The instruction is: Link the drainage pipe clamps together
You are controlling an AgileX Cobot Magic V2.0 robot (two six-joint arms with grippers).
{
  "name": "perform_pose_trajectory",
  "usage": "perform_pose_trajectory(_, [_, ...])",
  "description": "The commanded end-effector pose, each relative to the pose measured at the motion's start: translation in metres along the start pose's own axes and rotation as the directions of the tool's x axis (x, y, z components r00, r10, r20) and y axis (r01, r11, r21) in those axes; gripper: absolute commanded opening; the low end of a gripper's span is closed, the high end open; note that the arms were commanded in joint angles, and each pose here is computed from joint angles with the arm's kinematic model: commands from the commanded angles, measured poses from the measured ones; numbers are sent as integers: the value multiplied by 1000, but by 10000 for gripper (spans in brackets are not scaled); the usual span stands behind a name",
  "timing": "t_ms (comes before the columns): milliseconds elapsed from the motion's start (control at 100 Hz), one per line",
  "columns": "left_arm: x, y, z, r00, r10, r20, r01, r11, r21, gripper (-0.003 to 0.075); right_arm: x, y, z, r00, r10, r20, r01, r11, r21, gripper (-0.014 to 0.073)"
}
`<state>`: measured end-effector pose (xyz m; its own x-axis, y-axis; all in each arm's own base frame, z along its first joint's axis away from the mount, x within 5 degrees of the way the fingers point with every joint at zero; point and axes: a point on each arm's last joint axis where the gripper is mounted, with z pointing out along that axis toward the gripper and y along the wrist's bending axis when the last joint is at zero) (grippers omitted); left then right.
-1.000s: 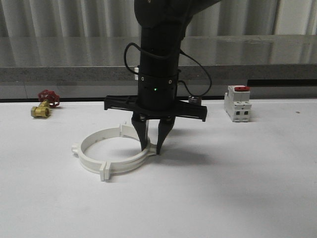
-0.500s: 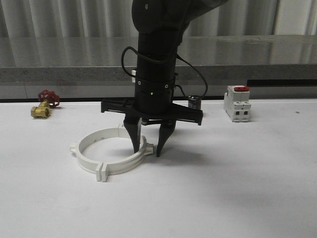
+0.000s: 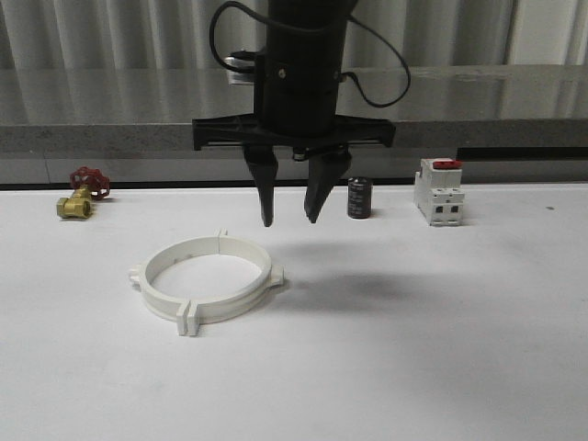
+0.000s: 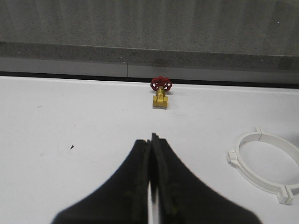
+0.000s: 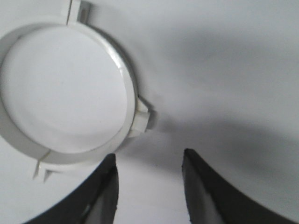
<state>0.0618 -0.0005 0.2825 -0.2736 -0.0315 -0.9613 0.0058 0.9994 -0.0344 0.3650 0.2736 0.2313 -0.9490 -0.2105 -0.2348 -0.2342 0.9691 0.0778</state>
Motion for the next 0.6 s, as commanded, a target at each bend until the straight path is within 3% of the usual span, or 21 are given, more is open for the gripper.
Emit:
perform_pose_trajectory(0, [-15, -1, -3, 996, -3, 92, 2, 1000, 7, -21, -1, -6, -48, 989, -127, 78, 128, 992, -7, 296])
perform_pose_trajectory(100, [-15, -1, -3, 996, -3, 92, 2, 1000, 7, -21, 1, -12, -58, 981, -182, 65, 182, 983, 4, 160])
perform_pose_trajectory(270, [-15, -1, -3, 996, -3, 92, 2, 1000, 7, -21, 4, -29, -76, 984, -154, 86, 154, 988, 8, -74])
perform_pose_trajectory(590, [-15, -1, -3, 996, -3, 92, 2, 1000, 7, -21, 25, -92, -97, 992, -33, 121, 29, 999, 42, -65])
